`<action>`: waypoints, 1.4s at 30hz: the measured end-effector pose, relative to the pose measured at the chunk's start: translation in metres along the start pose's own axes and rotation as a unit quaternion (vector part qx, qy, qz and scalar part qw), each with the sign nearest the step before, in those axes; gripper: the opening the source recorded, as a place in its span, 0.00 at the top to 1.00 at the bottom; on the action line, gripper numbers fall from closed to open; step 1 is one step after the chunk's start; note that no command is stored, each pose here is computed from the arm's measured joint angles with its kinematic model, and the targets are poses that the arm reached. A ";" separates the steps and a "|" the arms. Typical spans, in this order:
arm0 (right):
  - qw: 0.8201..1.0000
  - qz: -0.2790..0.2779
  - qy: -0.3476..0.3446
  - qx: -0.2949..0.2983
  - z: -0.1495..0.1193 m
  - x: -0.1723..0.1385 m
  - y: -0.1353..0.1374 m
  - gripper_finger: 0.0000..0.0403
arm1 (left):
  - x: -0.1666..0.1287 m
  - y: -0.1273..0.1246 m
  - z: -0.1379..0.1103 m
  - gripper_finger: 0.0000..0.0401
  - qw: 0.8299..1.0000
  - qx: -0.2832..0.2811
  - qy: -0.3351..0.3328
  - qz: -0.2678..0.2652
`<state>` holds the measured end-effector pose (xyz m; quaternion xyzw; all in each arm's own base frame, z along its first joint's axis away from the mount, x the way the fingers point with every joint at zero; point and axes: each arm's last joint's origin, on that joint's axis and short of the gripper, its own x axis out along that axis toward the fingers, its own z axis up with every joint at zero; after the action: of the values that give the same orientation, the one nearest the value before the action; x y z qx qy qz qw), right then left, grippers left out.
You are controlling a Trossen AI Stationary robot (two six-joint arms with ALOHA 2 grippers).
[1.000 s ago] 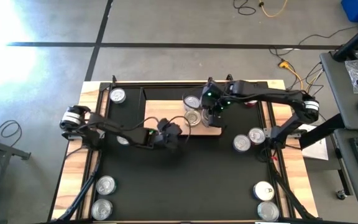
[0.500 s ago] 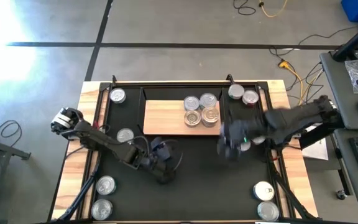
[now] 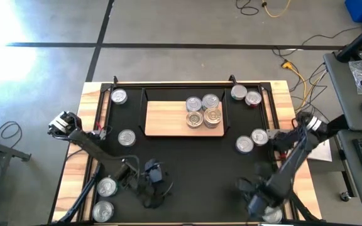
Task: Stack canned seafood by type on shelf
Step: Stack the bottom right blue tuna can on the blue tuna can
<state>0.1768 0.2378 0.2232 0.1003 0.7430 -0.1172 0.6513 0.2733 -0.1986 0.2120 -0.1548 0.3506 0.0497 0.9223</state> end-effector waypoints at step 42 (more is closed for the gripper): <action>0.971 0.032 -0.236 -0.007 0.057 -0.011 0.005 0.92 | -0.008 -0.012 -0.004 0.01 0.994 0.067 -0.079 0.035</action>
<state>0.2335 0.2255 0.2270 0.0893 0.5652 -0.1112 0.8126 0.2669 -0.2111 0.2177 -0.0757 0.2844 0.0706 0.9531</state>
